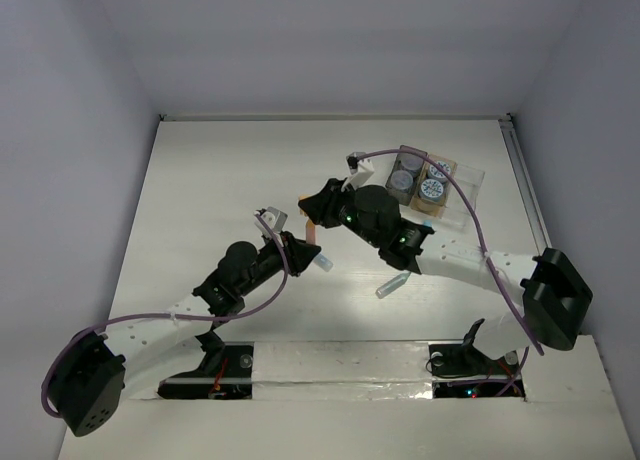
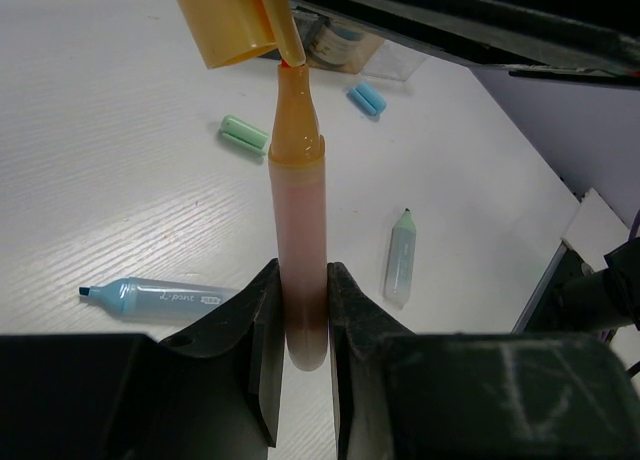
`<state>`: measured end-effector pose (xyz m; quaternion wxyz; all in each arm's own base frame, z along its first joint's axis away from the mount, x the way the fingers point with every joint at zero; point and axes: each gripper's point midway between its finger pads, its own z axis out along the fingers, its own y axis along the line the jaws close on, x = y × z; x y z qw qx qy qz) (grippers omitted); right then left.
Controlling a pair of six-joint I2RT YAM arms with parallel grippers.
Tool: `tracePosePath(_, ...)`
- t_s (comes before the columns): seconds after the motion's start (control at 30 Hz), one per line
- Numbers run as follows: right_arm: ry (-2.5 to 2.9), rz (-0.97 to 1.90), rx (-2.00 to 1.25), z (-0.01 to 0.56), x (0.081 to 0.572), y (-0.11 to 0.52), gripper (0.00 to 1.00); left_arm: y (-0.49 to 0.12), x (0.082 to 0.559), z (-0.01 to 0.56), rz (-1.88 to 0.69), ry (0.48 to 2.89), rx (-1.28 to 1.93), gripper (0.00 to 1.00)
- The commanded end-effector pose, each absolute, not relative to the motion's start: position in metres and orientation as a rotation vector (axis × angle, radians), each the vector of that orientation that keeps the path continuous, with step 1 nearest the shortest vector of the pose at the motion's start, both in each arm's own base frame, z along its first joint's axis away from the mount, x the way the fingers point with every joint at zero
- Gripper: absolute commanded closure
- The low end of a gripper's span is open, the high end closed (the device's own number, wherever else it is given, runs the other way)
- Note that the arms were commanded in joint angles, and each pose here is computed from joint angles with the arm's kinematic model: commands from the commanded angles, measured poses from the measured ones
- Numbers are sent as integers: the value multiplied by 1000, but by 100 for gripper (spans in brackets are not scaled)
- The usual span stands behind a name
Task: Sort the stationery into containers
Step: Close the pen cap on the pen.
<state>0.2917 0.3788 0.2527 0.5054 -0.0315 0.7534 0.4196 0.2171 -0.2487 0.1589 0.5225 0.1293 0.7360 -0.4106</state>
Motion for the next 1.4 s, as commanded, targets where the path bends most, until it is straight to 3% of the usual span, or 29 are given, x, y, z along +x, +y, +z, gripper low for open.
tracePosePath(0.0, 1747, 1025, -57, 274, 291, 379, 93, -252, 225, 195, -1000, 1654, 302, 100)
tracePosePath(0.7, 1725, 969, -97, 280, 287, 368, 93, -249, 225, 194, -992, 1664, 288, 100)
tracePosePath(1.37, 1716, 996, -142, 259, 266, 368, 93, -250, 231, 227, -1008, 1594, 243, 100)
